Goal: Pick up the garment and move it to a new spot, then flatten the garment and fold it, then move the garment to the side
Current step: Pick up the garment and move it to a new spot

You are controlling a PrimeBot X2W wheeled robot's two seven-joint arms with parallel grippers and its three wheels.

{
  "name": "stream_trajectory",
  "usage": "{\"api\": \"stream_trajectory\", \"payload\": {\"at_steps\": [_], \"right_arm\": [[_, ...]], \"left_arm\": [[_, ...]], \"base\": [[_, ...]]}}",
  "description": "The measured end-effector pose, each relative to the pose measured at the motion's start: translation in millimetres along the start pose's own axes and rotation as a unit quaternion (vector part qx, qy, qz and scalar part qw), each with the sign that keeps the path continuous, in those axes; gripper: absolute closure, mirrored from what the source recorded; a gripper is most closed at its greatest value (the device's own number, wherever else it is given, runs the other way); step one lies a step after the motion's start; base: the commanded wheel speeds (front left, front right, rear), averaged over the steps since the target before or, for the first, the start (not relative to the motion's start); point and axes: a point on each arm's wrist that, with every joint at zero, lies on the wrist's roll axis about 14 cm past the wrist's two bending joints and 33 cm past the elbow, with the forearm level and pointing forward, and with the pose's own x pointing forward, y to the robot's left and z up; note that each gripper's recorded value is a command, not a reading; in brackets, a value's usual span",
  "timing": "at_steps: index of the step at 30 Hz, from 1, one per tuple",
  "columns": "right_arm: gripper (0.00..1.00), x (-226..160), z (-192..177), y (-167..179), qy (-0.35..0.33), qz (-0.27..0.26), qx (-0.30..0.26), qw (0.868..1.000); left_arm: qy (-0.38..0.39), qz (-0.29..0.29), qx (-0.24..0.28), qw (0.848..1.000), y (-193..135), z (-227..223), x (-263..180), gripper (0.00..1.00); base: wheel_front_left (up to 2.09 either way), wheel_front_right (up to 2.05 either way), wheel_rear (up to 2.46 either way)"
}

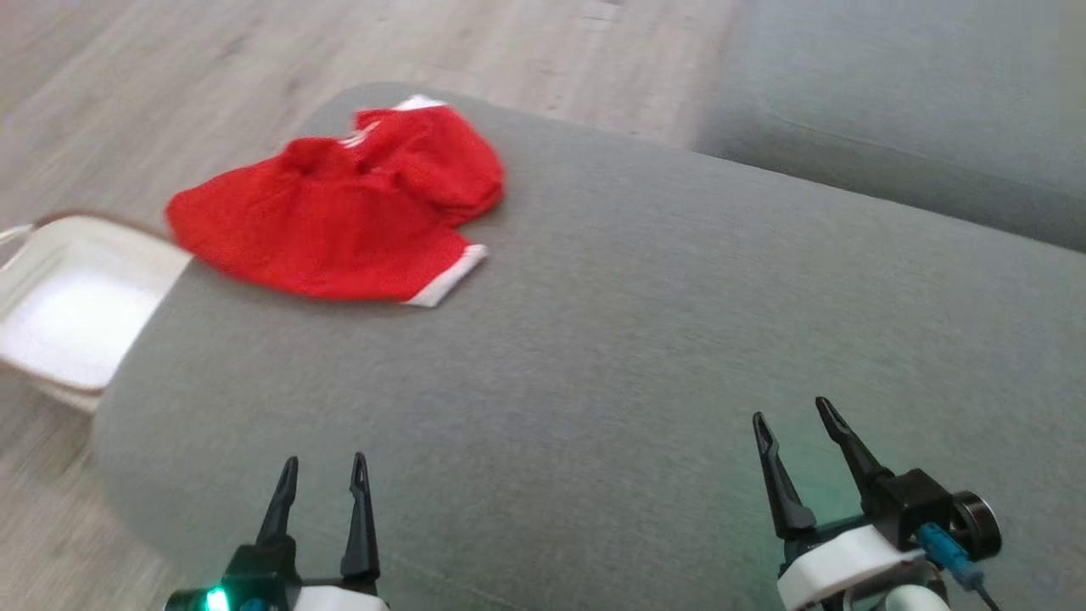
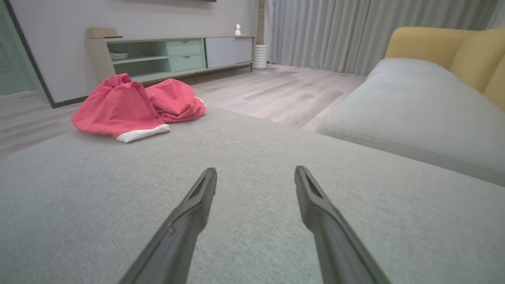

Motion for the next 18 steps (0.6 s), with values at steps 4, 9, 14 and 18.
{"api": "stream_trajectory", "payload": {"at_steps": [4, 9, 14, 18], "right_arm": [[0.0, 13.4, 0.4, 19.8, 0.001, 0.036, -0.003, 0.999], [0.0, 22.4, -2.0, 33.7, 0.004, 0.062, -0.003, 0.998], [0.0, 24.4, -1.0, 26.1, -0.001, 0.053, -0.008, 0.999], [0.0, 27.1, -0.9, 14.4, -0.005, 0.04, -0.014, 0.999]], "left_arm": [[-0.005, 0.038, -0.006, 0.999, 21.7, 1.4, -11.9, 0.0], [-0.005, 0.068, -0.013, 0.998, 36.1, 1.2, -20.2, 0.0], [-0.05, 0.093, -0.004, 0.994, 53.6, 31.2, -12.4, 0.0], [-0.089, 0.095, 0.043, 0.991, 73.4, 73.1, 6.7, 0.0]], "base": [[0.0, 0.0, 0.0], [0.0, 0.0, 0.0], [0.0, 0.0, 0.0], [0.0, 0.0, 0.0]]}}
